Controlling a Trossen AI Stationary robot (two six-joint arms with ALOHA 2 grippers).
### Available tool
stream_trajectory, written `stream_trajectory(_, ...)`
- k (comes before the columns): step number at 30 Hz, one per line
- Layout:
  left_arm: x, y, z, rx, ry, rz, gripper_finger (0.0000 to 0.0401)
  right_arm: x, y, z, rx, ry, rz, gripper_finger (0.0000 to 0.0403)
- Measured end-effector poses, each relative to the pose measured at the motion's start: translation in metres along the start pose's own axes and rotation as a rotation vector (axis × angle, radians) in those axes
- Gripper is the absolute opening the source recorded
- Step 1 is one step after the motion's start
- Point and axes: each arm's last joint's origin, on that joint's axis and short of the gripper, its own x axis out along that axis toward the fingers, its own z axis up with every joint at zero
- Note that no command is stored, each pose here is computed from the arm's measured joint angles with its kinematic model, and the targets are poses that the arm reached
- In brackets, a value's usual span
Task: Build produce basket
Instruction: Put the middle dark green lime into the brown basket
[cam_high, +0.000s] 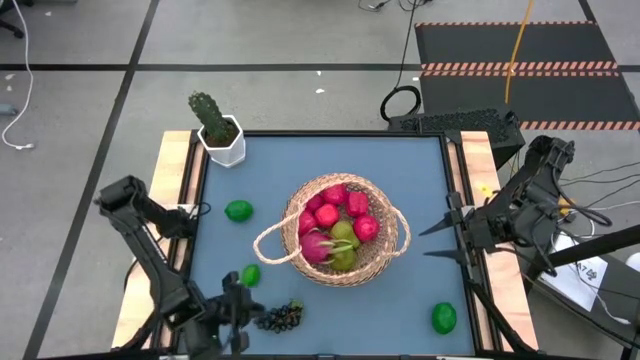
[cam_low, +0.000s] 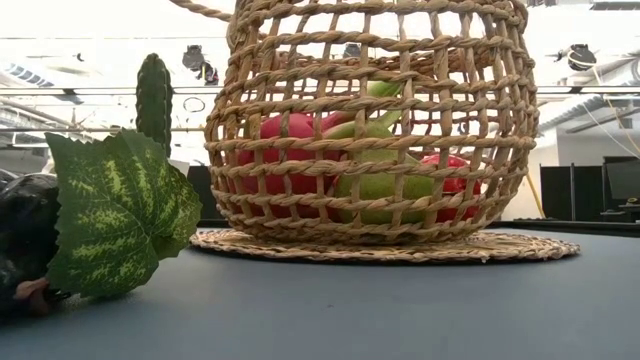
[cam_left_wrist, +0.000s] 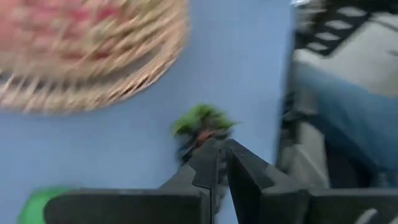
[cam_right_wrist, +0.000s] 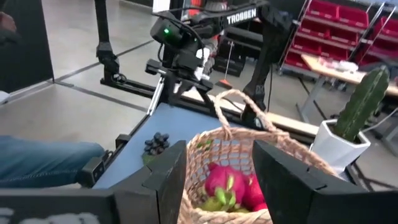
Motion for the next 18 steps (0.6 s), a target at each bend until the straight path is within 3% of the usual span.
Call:
stream_trajectory(3,0.007,0.009,-0.002,-0.085,0.064,0.080,0.0044,0.003,0.002,-0.002,0.024,0.020,0.000,0.0180)
stream_trajectory(7,0.010,0.021,-0.001,-0.111,0.128,0.174,0.0085,0.006,0.005,-0.004,0.038,0.042,0.000,0.0180)
stream_trajectory(14,0.011,0.039,-0.001,-0.297,0.242,0.342,0.0215,0.009,0.008,-0.007,0.048,0.068,-0.002,0.0180)
stream_trajectory(18,0.011,0.041,0.000,-0.370,0.236,0.362,0.0280,0.011,0.009,-0.007,0.064,0.075,-0.003,0.0180)
